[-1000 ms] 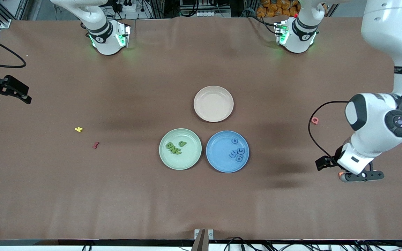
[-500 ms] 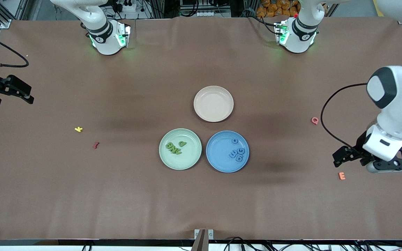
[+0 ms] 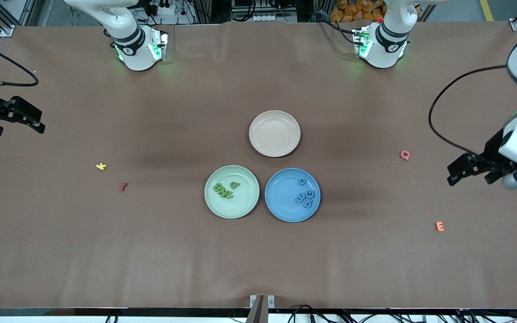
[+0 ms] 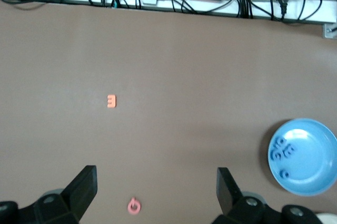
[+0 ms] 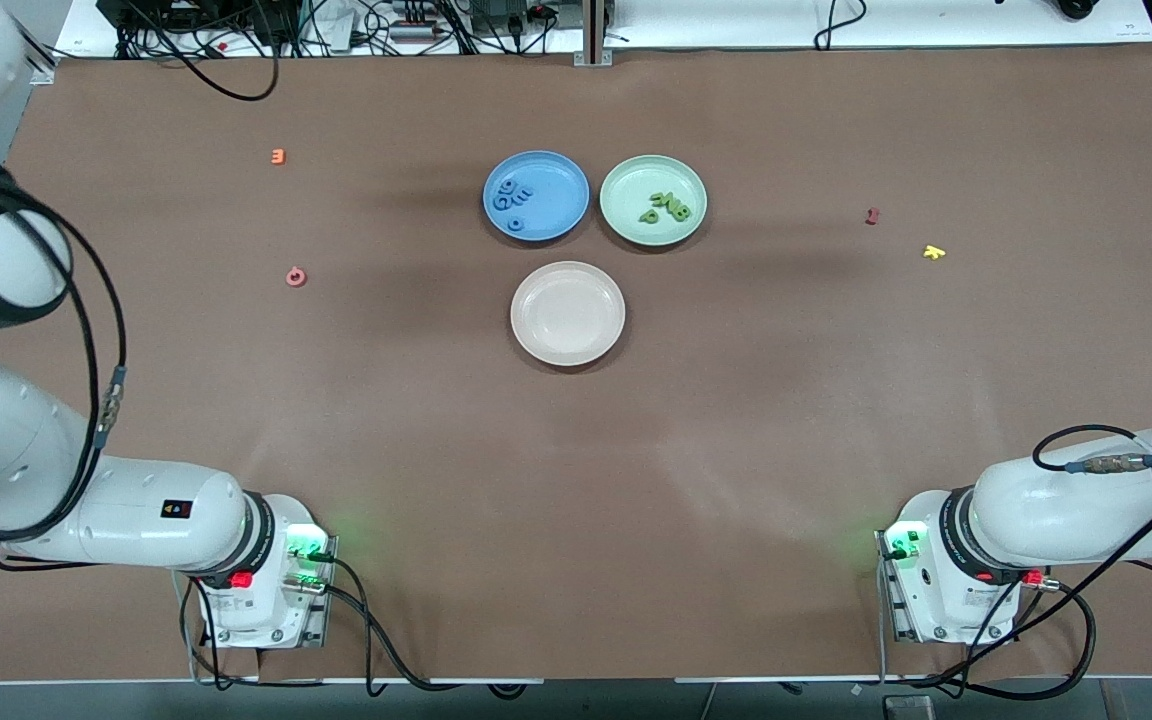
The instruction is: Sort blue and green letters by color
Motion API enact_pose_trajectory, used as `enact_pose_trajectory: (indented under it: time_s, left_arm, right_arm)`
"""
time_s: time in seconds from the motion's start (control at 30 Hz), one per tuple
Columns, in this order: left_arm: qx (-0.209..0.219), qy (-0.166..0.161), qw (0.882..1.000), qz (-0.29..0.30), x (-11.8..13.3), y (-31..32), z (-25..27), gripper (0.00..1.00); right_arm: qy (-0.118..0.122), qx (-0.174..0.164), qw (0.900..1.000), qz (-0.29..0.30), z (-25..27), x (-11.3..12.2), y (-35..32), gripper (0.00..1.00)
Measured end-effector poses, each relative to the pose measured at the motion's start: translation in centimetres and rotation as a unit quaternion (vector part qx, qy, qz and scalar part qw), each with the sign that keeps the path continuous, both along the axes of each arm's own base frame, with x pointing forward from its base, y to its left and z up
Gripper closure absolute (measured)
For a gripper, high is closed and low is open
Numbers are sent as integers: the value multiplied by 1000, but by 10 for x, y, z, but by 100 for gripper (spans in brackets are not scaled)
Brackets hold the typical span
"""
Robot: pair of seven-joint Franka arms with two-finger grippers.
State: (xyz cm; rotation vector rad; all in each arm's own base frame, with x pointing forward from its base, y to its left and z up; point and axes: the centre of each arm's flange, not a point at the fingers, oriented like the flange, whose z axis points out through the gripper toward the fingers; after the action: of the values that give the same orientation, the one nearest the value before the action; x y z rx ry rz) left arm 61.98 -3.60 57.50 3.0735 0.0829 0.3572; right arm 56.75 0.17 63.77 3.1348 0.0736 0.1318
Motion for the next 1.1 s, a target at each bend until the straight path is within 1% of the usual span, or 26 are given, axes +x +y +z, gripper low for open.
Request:
enact_pose_trajectory:
  time_s: [0.27, 0.6, 0.83, 1.1]
  left_arm:
    - [0, 25, 1000, -3, -34, 2, 43, 0]
    - [1, 54, 999, -4, -63, 3, 71, 0]
    - [3, 86, 996, -8, -76, 3, 73, 0]
    - [4, 108, 994, -10, -82, 3, 69, 0]
  right_arm:
    - [0, 0, 1000, -2, 0, 0, -3, 0]
    - [0, 0, 1000, -3, 0, 0, -3, 0]
    - [1, -1, 1000, -3, -1, 0, -3, 0]
    - [2, -1, 1000, -4, -2, 1, -4, 0]
